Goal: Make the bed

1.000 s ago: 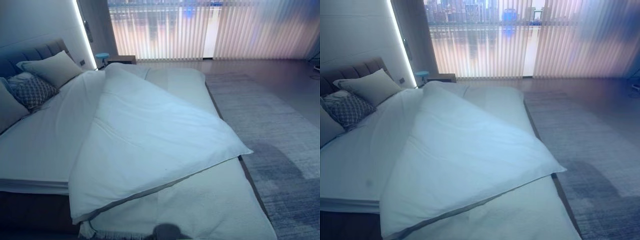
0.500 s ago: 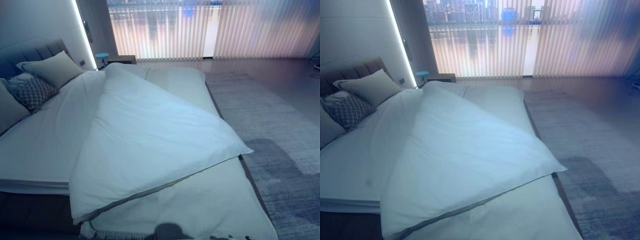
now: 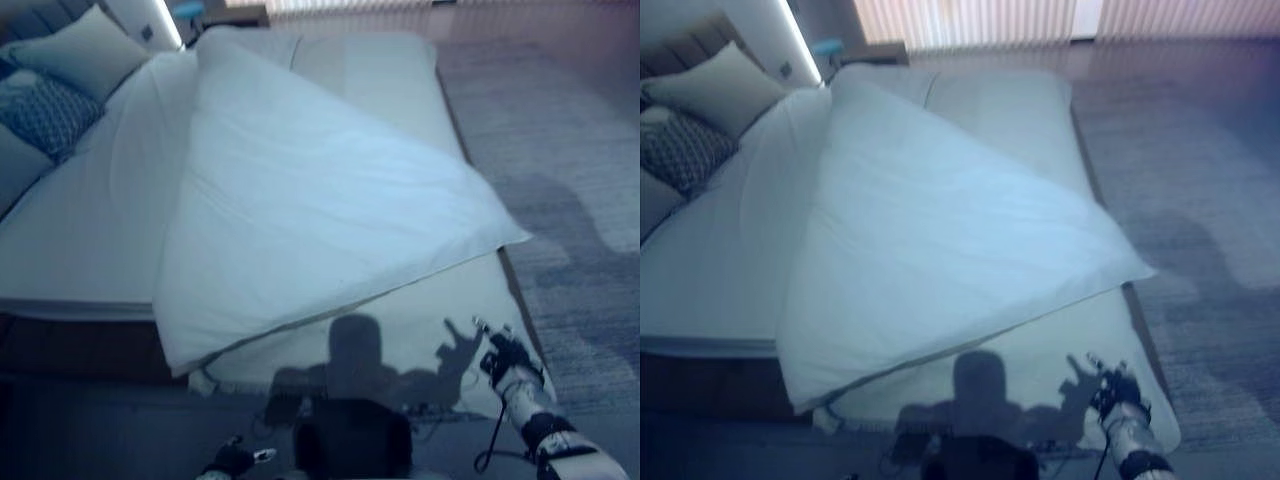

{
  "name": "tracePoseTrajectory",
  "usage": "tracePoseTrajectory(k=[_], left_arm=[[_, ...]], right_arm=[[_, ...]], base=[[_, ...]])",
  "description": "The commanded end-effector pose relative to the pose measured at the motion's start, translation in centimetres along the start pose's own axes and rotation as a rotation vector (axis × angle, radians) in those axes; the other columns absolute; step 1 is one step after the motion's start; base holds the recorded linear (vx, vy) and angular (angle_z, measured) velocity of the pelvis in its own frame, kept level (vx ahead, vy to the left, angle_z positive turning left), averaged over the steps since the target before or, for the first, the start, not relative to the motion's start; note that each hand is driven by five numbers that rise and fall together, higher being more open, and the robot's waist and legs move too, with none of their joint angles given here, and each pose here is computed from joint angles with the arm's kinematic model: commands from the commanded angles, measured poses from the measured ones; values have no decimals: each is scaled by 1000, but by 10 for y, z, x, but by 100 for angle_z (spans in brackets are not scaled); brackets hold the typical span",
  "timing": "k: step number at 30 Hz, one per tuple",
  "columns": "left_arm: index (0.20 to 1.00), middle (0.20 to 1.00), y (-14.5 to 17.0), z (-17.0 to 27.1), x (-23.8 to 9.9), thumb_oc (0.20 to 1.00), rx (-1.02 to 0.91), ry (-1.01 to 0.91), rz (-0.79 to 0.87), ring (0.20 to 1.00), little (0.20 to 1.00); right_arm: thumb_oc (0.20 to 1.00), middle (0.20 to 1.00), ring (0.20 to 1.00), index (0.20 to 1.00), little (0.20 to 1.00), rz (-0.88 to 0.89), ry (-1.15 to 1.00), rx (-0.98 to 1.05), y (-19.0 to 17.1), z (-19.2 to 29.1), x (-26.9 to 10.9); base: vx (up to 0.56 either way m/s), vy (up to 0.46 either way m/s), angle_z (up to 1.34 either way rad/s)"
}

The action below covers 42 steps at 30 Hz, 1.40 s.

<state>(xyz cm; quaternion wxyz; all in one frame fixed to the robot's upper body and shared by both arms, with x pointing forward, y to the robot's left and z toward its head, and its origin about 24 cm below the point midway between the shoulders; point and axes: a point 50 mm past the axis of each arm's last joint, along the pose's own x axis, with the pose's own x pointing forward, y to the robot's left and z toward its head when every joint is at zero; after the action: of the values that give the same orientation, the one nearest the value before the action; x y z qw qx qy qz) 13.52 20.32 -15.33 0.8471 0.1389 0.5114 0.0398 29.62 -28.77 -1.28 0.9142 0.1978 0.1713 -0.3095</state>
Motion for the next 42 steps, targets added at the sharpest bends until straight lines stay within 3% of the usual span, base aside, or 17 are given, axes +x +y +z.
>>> tracePoseTrajectory(k=[1, 8, 20, 35, 42], left_arm=[[1000, 1000, -1, 24, 3, 1000, -1, -58, 10, 1000, 1000], [1000, 1000, -10, 36, 3, 1000, -9, -100, -13, 1000, 1000], [1000, 1000, -11, 67, -1, 1000, -83, -227, -10, 1000, 1000], [1000, 1000, -20, 93, -7, 1000, -76, -334, -30, 1000, 1000], [1000, 1000, -20, 108, -10, 1000, -71, -394, -24, 1000, 1000]], right_arm=[[1000, 1000, 1000, 1000, 1000, -4, -178, 140, 21, 62, 8], [1000, 1000, 1000, 1000, 1000, -5, -302, 237, 45, 129, 9], [1000, 1000, 1000, 1000, 1000, 72, -552, 366, 84, 239, -22], [1000, 1000, 1000, 1000, 1000, 125, -724, 335, 114, 314, -65], [1000, 1000, 1000, 1000, 1000, 88, -785, 117, 127, 336, -81]], base=[[29, 11, -5], [27, -5, -2], [0, 0, 0], [-15, -9, 6], [-7, -9, 4]])
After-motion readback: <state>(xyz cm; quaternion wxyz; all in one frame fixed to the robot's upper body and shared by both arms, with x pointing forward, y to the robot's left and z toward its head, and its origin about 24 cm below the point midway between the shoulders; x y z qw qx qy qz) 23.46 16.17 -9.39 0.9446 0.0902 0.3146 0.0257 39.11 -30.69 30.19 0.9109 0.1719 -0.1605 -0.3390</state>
